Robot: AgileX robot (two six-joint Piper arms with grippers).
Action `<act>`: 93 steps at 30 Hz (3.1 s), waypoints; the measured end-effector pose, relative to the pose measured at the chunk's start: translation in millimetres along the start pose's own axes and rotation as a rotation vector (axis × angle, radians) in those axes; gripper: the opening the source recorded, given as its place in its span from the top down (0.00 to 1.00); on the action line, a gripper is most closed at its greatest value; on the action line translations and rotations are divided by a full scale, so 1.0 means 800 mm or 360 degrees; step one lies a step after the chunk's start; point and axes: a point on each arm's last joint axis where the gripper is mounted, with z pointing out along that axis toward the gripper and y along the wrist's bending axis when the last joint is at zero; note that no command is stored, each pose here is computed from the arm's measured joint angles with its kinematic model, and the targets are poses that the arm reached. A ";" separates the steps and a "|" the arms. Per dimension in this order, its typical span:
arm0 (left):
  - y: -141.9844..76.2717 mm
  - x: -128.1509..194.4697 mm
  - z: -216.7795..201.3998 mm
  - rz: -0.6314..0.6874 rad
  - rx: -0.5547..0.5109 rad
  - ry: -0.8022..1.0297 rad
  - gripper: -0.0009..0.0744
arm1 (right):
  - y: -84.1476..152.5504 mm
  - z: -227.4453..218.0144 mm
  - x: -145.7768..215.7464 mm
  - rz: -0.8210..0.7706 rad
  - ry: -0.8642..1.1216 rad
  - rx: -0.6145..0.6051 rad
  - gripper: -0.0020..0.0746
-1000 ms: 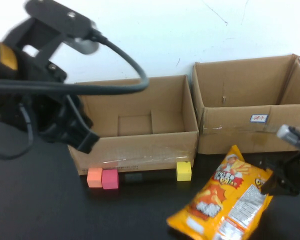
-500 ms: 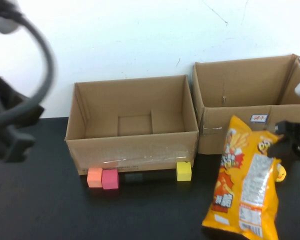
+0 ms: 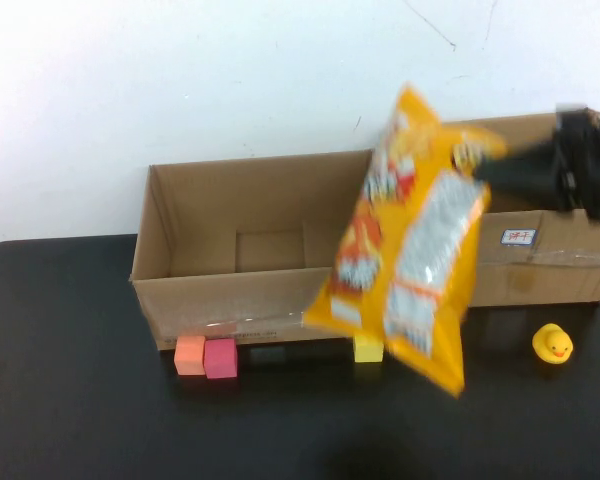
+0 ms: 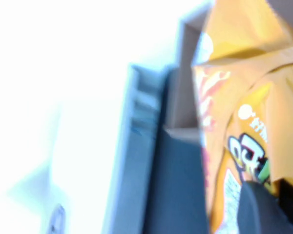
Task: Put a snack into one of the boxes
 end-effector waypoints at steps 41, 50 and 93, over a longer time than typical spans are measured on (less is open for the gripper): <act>-0.021 0.218 0.080 -0.0013 -0.0193 -0.0632 0.99 | 0.143 0.040 -0.053 -0.1137 0.0344 0.0832 0.94; -0.032 0.259 0.121 -0.0054 -0.0136 -0.0586 0.99 | 0.174 -0.107 -0.026 -0.1182 0.0155 0.1502 0.96; -0.029 0.259 0.122 0.0006 -0.0187 -0.0591 0.99 | -0.109 0.321 -0.019 -0.1002 0.0532 0.0310 0.96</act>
